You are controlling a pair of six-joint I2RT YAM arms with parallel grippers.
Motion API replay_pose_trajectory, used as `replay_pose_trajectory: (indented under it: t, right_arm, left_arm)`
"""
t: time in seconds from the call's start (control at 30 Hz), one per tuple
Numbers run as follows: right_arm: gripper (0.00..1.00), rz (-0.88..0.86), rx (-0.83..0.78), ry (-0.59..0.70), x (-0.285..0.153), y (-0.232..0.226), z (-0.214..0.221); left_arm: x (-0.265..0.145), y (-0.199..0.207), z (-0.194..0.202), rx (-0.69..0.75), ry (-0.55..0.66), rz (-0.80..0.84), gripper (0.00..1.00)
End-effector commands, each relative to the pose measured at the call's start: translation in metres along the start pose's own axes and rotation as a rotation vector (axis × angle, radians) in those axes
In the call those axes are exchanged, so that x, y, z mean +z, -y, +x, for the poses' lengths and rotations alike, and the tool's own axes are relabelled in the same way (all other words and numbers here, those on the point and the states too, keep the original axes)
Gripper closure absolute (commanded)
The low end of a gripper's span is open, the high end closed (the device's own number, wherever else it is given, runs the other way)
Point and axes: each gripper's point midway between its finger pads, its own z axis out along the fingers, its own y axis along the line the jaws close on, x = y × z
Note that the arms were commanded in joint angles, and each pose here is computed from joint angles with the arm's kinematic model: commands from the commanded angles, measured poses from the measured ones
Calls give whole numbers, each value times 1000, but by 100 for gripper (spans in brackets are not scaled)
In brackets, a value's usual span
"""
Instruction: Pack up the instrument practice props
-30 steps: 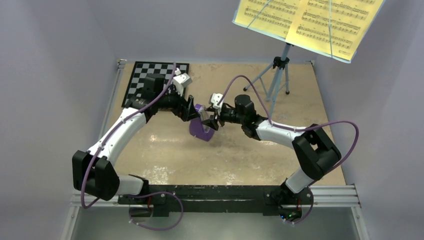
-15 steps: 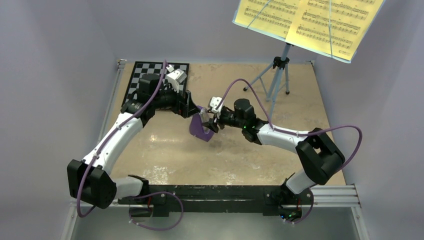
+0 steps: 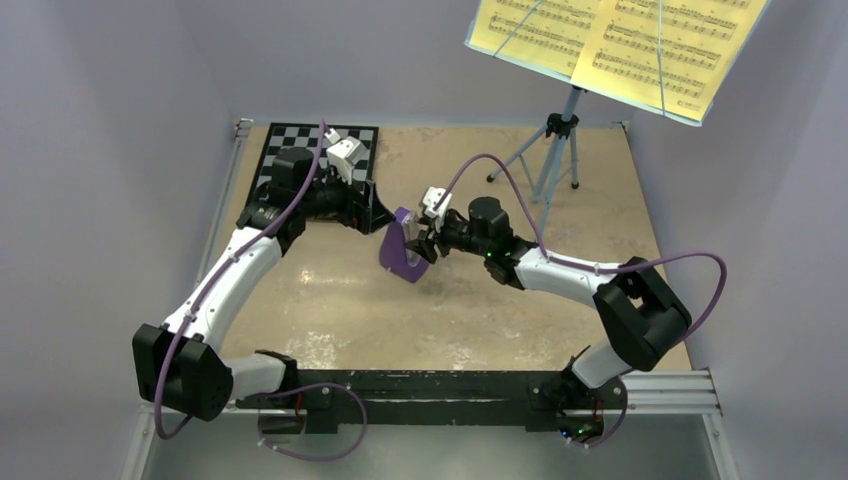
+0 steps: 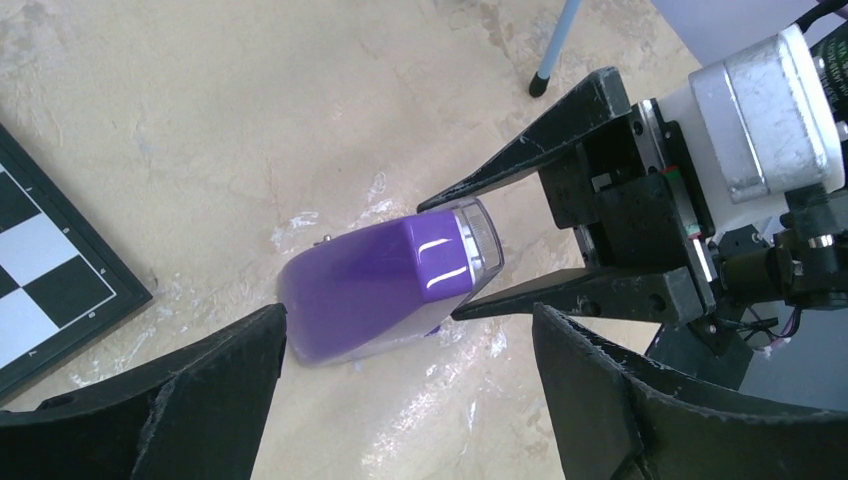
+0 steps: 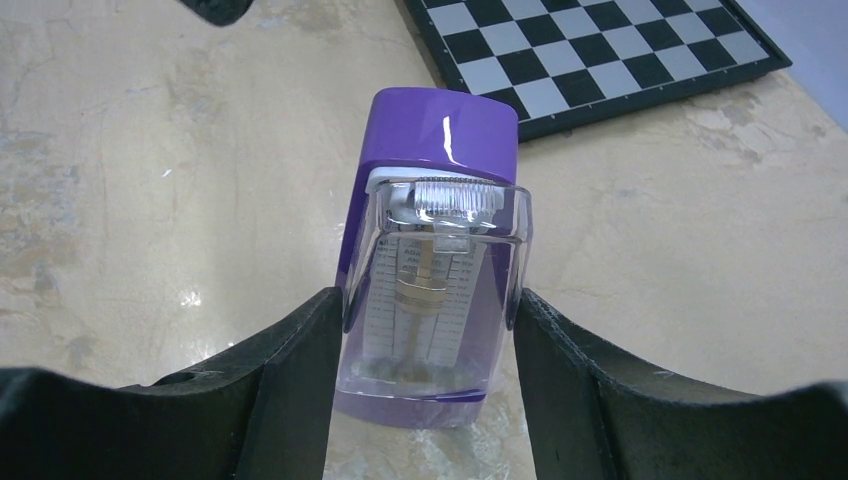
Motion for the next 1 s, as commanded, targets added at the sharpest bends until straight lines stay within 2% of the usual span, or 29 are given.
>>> replay_pose_trajectory:
  t: [0.0, 0.13, 0.53, 0.97]
  right_arm:
    - [100, 38, 81, 29, -1, 3, -19]
    - [100, 36, 153, 25, 3, 4, -27]
    - [100, 71, 52, -68, 17, -5, 9]
    - [100, 86, -11, 20, 34, -1, -2]
  left_arm:
    - [-4, -1, -4, 17, 30, -1, 3]
    - [-4, -2, -3, 14, 31, 4, 3]
    - [-5, -8, 3, 17, 33, -8, 4]
    - [-12, -15, 12, 11, 31, -14, 4]
